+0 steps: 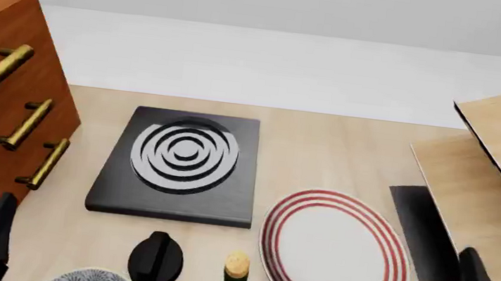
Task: Pick up the akita bowl and put it on the plate.
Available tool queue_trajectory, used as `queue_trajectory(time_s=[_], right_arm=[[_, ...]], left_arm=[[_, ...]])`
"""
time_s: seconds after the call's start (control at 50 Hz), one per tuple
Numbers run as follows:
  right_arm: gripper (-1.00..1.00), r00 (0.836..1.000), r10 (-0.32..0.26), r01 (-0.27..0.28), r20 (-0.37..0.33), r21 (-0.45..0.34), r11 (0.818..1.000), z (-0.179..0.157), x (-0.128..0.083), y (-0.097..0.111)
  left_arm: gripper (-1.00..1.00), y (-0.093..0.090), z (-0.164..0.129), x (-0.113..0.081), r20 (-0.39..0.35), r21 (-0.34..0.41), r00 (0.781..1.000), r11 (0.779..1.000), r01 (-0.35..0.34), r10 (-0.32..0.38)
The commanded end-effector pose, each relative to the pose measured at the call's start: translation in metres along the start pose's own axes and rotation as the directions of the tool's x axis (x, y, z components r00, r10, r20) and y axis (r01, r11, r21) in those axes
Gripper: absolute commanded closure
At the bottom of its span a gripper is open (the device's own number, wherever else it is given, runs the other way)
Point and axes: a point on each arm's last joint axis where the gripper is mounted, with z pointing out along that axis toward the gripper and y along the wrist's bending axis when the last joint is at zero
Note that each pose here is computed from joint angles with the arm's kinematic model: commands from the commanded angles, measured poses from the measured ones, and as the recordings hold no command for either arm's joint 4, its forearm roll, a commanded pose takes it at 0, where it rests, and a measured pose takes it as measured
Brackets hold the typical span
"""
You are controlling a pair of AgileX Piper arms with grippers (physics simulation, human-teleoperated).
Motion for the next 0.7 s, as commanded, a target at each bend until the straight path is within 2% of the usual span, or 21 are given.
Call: queue_trajectory(time_s=[0.02,0.1,0.14,0.18,0.26,0.28,0.32,0.34,0.36,0.4,0.46,0.48,0.5,0.54,0.56,0.6,0.66,0.68,0.7], right_arm=[[-1.00,1.000,-0.002,0.002,-0.011,0.002,1.000,0.001,0.002,0.000],[-1.00,1.000,-0.012,0.012,-0.016,0.001,1.000,0.002,0.003,0.000],[-1.00,1.000,-0.016,0.016,-0.017,0.006,1.000,0.002,0.003,0.000],[-1.00,0.999,-0.025,0.025,-0.025,0.013,1.000,0.005,0.003,-0.001],[-1.00,0.999,-0.025,0.026,-0.030,0.020,0.999,0.007,0.003,-0.001],[-1.00,0.999,-0.027,0.028,-0.031,0.021,0.999,0.007,0.003,-0.001],[-1.00,0.999,-0.022,0.023,-0.033,0.019,1.000,0.007,0.003,-0.001],[-1.00,0.999,-0.023,0.023,-0.032,0.018,1.000,0.007,0.003,-0.001],[-1.00,0.999,-0.024,0.025,-0.030,0.018,1.000,0.007,0.003,-0.001],[-1.00,0.999,-0.026,0.027,-0.027,0.018,0.999,0.006,0.003,-0.001],[-1.00,0.999,-0.026,0.027,-0.027,0.017,0.999,0.006,0.003,-0.001],[-1.00,0.999,-0.028,0.028,-0.028,0.017,0.999,0.006,0.003,-0.001],[-1.00,0.999,-0.025,0.025,-0.025,0.015,1.000,0.005,0.003,-0.001],[-1.00,0.999,-0.024,0.024,-0.023,0.014,1.000,0.005,0.003,-0.001],[-1.00,0.999,-0.031,0.032,-0.027,0.015,0.999,0.006,0.003,-0.001],[-1.00,0.999,-0.023,0.024,-0.032,0.015,1.000,0.008,0.003,-0.001],[-1.00,0.999,-0.023,0.024,-0.040,0.017,1.000,0.011,0.003,-0.001],[-1.00,0.999,-0.024,0.025,-0.041,0.017,1.000,0.011,0.003,-0.001],[-1.00,0.999,-0.025,0.026,-0.047,0.016,1.000,0.012,0.004,-0.001]], left_arm=[[-1.00,0.000,-0.002,-0.012,-0.007,0.001,1.000,1.000,-0.019,0.019],[-1.00,-0.001,-0.005,-0.029,-0.002,0.019,0.998,0.997,-0.068,0.068],[-1.00,-0.001,-0.009,-0.041,0.000,0.021,0.998,0.998,-0.056,0.056],[-1.00,-0.002,-0.010,-0.044,-0.018,0.033,0.999,0.999,-0.027,0.028],[-1.00,-0.002,-0.018,-0.065,-0.036,0.045,0.996,0.996,-0.079,0.080],[-1.00,-0.002,-0.020,-0.065,-0.058,0.062,0.995,0.995,-0.075,0.079],[-1.00,-0.002,-0.024,-0.076,-0.057,0.069,0.996,0.996,-0.064,0.068],[-1.00,-0.002,-0.028,-0.083,-0.054,0.099,0.993,0.990,-0.096,0.102],[-1.00,-0.002,-0.029,-0.080,-0.096,0.127,0.988,0.986,-0.105,0.117],[-1.00,-0.002,-0.036,-0.092,-0.082,0.153,0.988,0.981,-0.120,0.133],[-1.00,-0.001,-0.045,-0.102,-0.111,0.178,0.978,0.972,-0.153,0.175],[-1.00,0.000,-0.049,-0.109,-0.101,0.186,0.978,0.969,-0.161,0.182],[-1.00,0.001,-0.052,-0.110,-0.128,0.194,0.973,0.967,-0.167,0.193],[-1.00,0.002,-0.057,-0.112,-0.172,0.209,0.968,0.968,-0.143,0.180],[-1.00,0.003,-0.060,-0.115,-0.176,0.236,0.962,0.958,-0.164,0.208],[-1.00,0.003,-0.060,-0.117,-0.209,0.266,0.952,0.950,-0.164,0.223],[-1.00,0.005,-0.067,-0.127,-0.230,0.273,0.936,0.941,-0.201,0.267],[-1.00,0.004,-0.066,-0.128,-0.249,0.273,0.931,0.942,-0.196,0.266],[-1.00,0.004,-0.062,-0.131,-0.279,0.304,0.927,0.939,-0.160,0.249]])
